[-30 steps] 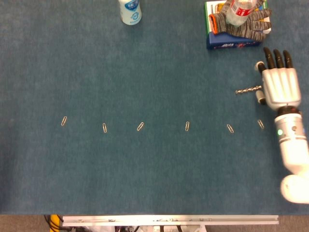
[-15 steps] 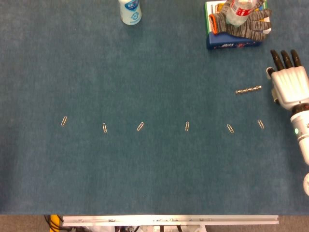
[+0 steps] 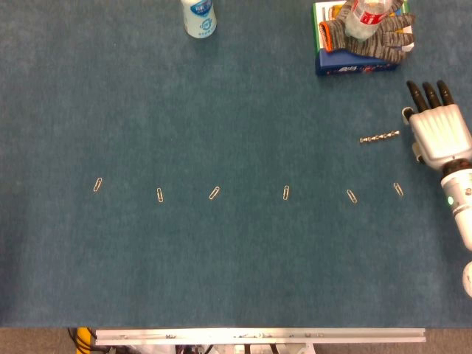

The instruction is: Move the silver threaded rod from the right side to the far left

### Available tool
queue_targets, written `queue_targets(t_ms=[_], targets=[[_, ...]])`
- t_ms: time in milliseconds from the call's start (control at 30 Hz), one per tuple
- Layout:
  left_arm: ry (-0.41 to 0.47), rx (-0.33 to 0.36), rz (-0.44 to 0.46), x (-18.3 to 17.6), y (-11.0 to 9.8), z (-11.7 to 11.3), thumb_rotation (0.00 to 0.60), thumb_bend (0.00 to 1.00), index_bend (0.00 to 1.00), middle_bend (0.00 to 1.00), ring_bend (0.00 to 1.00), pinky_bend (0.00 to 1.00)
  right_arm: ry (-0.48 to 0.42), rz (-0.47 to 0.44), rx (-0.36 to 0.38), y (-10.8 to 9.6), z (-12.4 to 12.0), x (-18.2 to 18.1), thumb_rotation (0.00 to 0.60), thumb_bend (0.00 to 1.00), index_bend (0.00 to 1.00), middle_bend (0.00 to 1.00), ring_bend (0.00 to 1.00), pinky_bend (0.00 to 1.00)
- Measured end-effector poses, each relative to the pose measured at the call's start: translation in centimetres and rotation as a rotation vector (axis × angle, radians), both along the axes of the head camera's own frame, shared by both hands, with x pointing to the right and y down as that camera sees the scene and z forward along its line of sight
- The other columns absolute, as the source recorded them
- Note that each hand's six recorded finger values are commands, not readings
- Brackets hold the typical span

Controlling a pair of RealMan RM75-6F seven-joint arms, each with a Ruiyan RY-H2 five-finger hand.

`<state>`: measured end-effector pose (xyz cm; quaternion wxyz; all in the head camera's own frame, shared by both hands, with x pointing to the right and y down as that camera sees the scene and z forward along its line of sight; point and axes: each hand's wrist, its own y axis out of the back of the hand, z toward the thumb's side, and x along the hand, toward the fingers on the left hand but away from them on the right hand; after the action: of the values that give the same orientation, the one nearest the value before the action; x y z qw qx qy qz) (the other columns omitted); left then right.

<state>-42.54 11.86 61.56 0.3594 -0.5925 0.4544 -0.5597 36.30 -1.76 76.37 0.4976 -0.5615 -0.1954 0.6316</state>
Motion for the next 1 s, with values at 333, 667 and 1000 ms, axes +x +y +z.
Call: queue_targets(t_ms=[333, 667, 1000], targets=[[0.002, -0.001, 0.000, 0.0, 0.0, -0.1, 0.600, 0.45, 0.49, 0.43, 0.27, 0.31, -0.008, -0.002, 0.017, -0.4, 0.1, -0.8, 0.600, 0.20, 0.38, 0.00, 0.00, 0.00], [0.003, 0.000, -0.006, -0.2, 0.0, -0.2, 0.600, 0.45, 0.49, 0.43, 0.27, 0.31, -0.010, 0.015, -0.002, -1.1, 0.6, -1.2, 0.600, 0.21, 0.47, 0.00, 0.00, 0.00], [0.004, 0.003, -0.007, -0.2, 0.0, -0.3, 0.600, 0.45, 0.49, 0.43, 0.27, 0.31, -0.005, 0.015, -0.004, -1.2, 0.8, -1.5, 0.600, 0.21, 0.52, 0.00, 0.00, 0.00]])
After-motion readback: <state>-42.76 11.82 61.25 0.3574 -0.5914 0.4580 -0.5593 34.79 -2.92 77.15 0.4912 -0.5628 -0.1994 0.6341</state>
